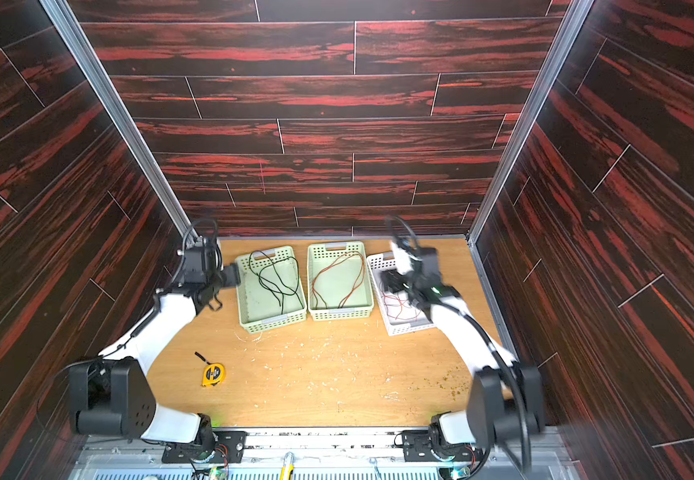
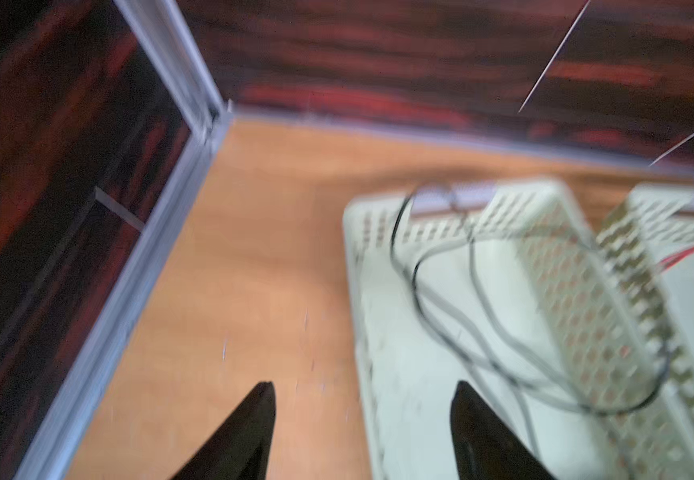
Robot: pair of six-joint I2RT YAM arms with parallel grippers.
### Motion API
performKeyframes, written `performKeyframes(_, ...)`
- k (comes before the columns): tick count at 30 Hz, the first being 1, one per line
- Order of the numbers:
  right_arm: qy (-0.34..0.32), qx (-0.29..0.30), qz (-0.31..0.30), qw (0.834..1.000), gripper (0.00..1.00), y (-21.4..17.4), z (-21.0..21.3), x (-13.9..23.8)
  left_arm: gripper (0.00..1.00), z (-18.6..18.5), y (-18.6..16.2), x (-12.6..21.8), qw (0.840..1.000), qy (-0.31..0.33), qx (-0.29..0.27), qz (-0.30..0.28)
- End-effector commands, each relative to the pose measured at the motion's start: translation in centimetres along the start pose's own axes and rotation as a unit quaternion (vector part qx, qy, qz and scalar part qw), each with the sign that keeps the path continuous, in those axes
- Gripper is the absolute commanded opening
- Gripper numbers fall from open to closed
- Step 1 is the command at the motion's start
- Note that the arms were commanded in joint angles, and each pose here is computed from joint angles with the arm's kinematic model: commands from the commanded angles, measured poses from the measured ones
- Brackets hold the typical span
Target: Untangle the cables
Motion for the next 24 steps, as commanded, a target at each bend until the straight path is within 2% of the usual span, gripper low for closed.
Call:
performKeyframes(1,-0.046,-0.044,0.002,0.998,0.88,-1.9,-2.8,2.2,0.68,0.6,-1.7,0.5,0.999,0.013,0.033,0.006)
performKeyframes(3,-0.058,-0.040,-0.024,0.997,0.89,-2.8,-3.7,3.1,0.67,-0.5,-2.0,0.4,1.000,-0.028,0.012,0.006)
performKeyframes(5,-0.054,-0.035,-0.060,0.996,0.90,-3.3,-3.9,3.8,0.65,-1.6,-2.3,0.3,0.998,-0.062,-0.013,-0.025)
performKeyframes(6,-0.049,-0.031,-0.078,0.995,0.91,-3.6,-4.0,4.0,0.64,-1.8,-2.6,0.5,0.997,-0.060,-0.015,-0.044)
performKeyframes(10,-0.038,-0.018,-0.125,0.991,0.92,-5.4,-4.4,3.7,0.66,-1.6,-3.7,1.8,0.988,-0.005,-0.038,-0.152)
performKeyframes(12,-0.038,-0.020,-0.150,0.988,0.93,-6.2,-4.9,3.6,0.67,-1.2,-4.5,2.0,0.981,0.037,-0.054,-0.184)
performKeyframes(14,-0.039,-0.015,-0.181,0.983,0.95,-7.5,-5.5,3.4,0.67,-0.6,-5.5,1.8,0.978,0.075,-0.058,-0.185)
performKeyframes(17,-0.027,-0.016,-0.188,0.982,0.98,-9.1,-6.1,2.6,0.68,0.0,-7.0,1.2,0.976,0.122,-0.057,-0.170)
performKeyframes(18,-0.021,-0.017,-0.189,0.982,0.99,-9.4,-6.3,2.3,0.68,0.0,-7.5,1.2,0.977,0.126,-0.051,-0.163)
performKeyframes(22,0.009,-0.006,-0.230,0.973,0.99,-9.1,-6.2,2.1,0.69,-0.2,-10.0,1.1,0.971,0.132,-0.039,-0.195)
performKeyframes(24,0.010,-0.004,-0.221,0.975,0.99,-9.1,-6.4,1.7,0.69,-0.3,-10.6,0.7,0.969,0.131,-0.037,-0.204)
Point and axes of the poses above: each gripper's point midway between its finger pads, its own x axis back along the fingers, its own z axis along the line the jaws close on, y = z × x, the point moved 5 cm from there along x, back along the fingers, and after that the axes turned 15 degrees about -x, right-handed, at the moved point
